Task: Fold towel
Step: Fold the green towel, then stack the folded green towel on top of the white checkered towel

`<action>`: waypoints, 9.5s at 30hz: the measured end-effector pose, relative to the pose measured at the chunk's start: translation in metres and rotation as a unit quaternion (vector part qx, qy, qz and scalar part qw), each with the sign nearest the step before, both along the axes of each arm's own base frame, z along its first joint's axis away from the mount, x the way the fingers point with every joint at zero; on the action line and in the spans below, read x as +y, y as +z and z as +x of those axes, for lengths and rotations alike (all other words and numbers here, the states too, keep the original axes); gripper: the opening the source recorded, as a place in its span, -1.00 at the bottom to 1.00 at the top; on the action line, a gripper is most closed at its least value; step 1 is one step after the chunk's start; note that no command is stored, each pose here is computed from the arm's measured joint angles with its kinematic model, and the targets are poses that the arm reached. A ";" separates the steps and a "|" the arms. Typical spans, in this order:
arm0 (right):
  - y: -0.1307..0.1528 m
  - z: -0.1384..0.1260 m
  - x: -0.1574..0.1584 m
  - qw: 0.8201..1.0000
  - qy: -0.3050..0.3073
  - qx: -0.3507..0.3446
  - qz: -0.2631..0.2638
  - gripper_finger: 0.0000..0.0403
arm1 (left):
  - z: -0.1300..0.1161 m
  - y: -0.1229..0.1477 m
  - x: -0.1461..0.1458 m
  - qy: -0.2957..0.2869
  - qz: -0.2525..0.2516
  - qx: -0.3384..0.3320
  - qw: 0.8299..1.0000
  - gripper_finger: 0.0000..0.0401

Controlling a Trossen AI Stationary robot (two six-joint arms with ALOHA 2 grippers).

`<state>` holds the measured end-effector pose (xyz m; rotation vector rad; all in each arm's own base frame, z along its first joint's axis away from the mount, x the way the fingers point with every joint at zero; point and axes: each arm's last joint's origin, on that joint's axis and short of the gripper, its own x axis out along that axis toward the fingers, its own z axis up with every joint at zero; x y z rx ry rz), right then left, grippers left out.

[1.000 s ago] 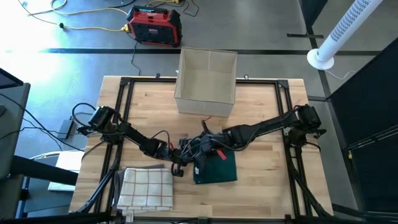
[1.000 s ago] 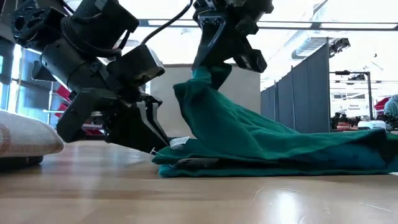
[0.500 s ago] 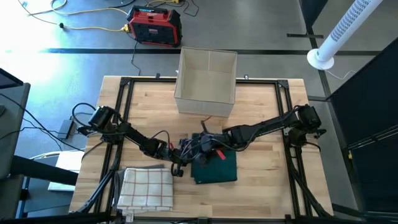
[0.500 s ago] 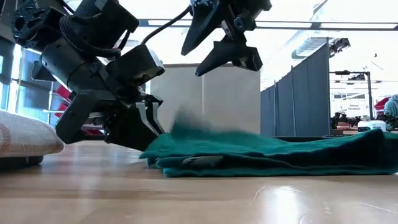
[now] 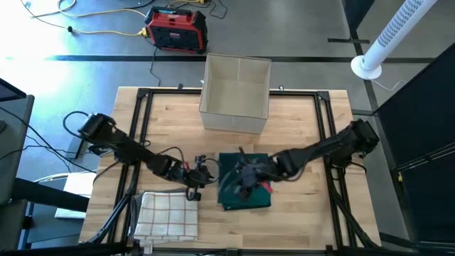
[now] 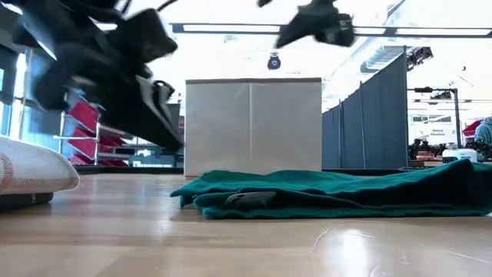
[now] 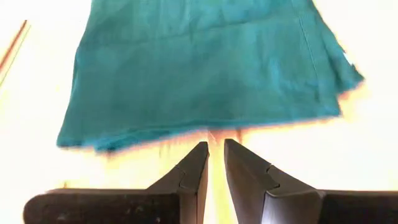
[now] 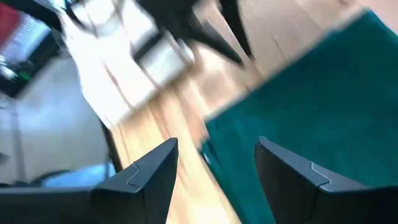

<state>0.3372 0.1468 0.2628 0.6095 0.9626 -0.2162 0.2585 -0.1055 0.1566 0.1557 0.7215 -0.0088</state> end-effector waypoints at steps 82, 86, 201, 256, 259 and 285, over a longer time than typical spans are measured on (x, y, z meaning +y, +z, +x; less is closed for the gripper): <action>-0.139 -0.096 0.006 0.966 -0.161 0.110 -0.173 -1.00 | -0.002 -0.057 -0.038 0.022 -0.110 0.102 0.988 -0.77; -0.137 -0.089 -0.004 0.960 -0.161 0.096 -0.208 -1.00 | -0.010 -0.054 -0.060 -0.024 -0.136 0.085 0.987 -0.77; -0.063 -0.130 0.114 0.960 0.005 -0.168 -0.224 -1.00 | -0.098 0.225 -0.159 -0.008 -0.237 0.025 0.971 -0.99; -0.042 -0.046 0.076 0.955 0.081 -0.224 -0.179 -1.00 | -0.090 0.091 -0.090 0.281 0.056 0.200 0.937 0.11; -0.038 -0.036 0.071 0.950 0.079 -0.248 -0.172 -1.00 | -0.094 0.095 -0.105 0.258 0.007 0.203 0.944 0.13; -0.096 0.145 0.031 0.953 0.108 -0.278 -0.061 -0.12 | -0.172 0.005 -0.213 0.227 -0.096 0.219 0.944 -0.96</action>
